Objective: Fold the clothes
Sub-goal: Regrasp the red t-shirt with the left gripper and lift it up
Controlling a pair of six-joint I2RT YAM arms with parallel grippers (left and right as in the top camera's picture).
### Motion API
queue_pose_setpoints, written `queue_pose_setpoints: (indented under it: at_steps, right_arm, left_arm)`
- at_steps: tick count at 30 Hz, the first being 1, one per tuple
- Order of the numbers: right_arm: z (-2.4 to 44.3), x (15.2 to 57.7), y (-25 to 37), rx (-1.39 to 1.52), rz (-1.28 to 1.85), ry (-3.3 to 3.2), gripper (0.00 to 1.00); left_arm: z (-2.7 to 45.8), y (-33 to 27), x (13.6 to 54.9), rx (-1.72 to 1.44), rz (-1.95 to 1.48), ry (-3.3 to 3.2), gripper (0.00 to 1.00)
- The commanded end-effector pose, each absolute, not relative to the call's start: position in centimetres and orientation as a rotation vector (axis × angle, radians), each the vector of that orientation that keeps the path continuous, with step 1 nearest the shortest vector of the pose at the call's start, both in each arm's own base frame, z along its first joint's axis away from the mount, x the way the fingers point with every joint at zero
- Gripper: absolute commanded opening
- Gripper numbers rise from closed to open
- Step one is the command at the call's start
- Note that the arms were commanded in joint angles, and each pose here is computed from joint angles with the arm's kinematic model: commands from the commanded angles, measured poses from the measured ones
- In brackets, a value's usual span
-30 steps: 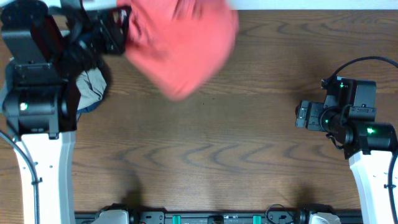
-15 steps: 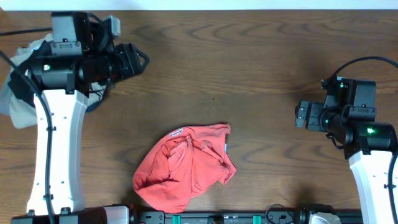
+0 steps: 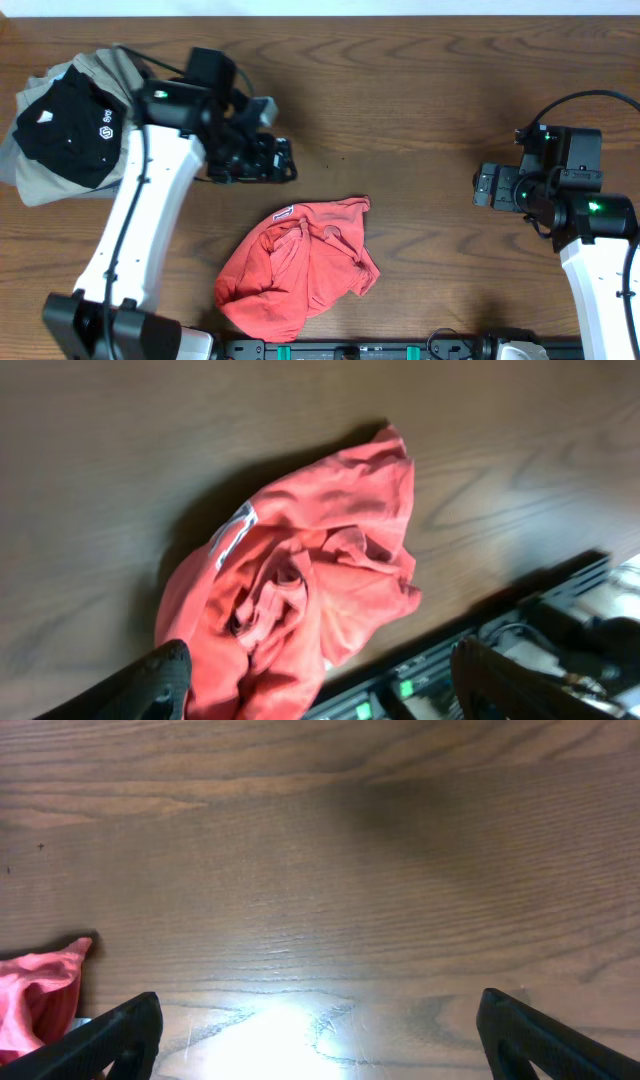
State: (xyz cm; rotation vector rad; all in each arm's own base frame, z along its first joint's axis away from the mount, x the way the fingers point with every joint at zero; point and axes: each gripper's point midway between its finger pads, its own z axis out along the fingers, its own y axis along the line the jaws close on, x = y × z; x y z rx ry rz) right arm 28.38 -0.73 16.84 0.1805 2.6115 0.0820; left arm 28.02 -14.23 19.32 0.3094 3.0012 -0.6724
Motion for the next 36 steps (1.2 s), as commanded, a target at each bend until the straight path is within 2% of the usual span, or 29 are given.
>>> queue_pose_setpoints:
  at_steps: [1,12,15,18,19,20,22,23,25,28,33,36]
  right_arm:
    - [17.3,28.7,-0.3,0.162,0.084,2.602,0.98]
    - [17.3,28.6,-0.3,0.162,0.084,2.602,0.98]
    - [17.3,28.6,-0.3,0.162,0.084,2.605,0.98]
    - [17.3,28.6,-0.3,0.162,0.084,2.605,0.98]
    - [17.3,28.6,-0.3,0.162,0.084,2.605,0.98]
    - [17.3,28.6,-0.3,0.162,0.084,2.605,0.98]
    - [17.3,28.6,-0.3,0.162,0.084,2.605,0.97]
    - [17.3,28.6,-0.3,0.162,0.084,2.605,0.97]
    - [17.3,28.6,-0.3,0.162,0.084,2.605,0.96]
    - [17.3,28.6,-0.3,0.162,0.084,2.605,0.97]
    - [17.2,28.6,-0.3,0.162,0.084,2.607,0.96]
    - [17.2,28.4,-0.3,0.163,0.083,2.614,0.96]
  left_arm:
    - [16.2,-15.6,27.4,0.447,-0.627,3.051,0.88]
    - [8.0,-24.8,27.0,0.92,-0.63,2.988,0.91]
    - [5.4,-26.6,25.9,1.013,-0.62,3.013,0.86]
    - [3.4,-27.8,24.9,1.08,-0.607,3.034,0.68]
    - [2.9,-28.0,24.7,1.096,-0.598,3.037,0.56]
    - [2.5,-28.0,24.8,1.104,-0.574,3.037,0.33]
    - [2.1,-27.4,25.5,1.079,-0.478,3.037,0.11]
    - [2.4,-27.1,26.1,1.05,-0.42,3.034,0.06]
    - [3.9,-26.0,28.3,1.004,-0.279,2.992,0.06]
    - [9.0,-24.7,34.0,0.86,-0.116,2.824,0.06]
    - [23.9,-23.0,44.3,0.456,-0.199,2.437,0.06]
    - [33.9,-19.4,48.5,0.159,-0.3,2.203,0.06]
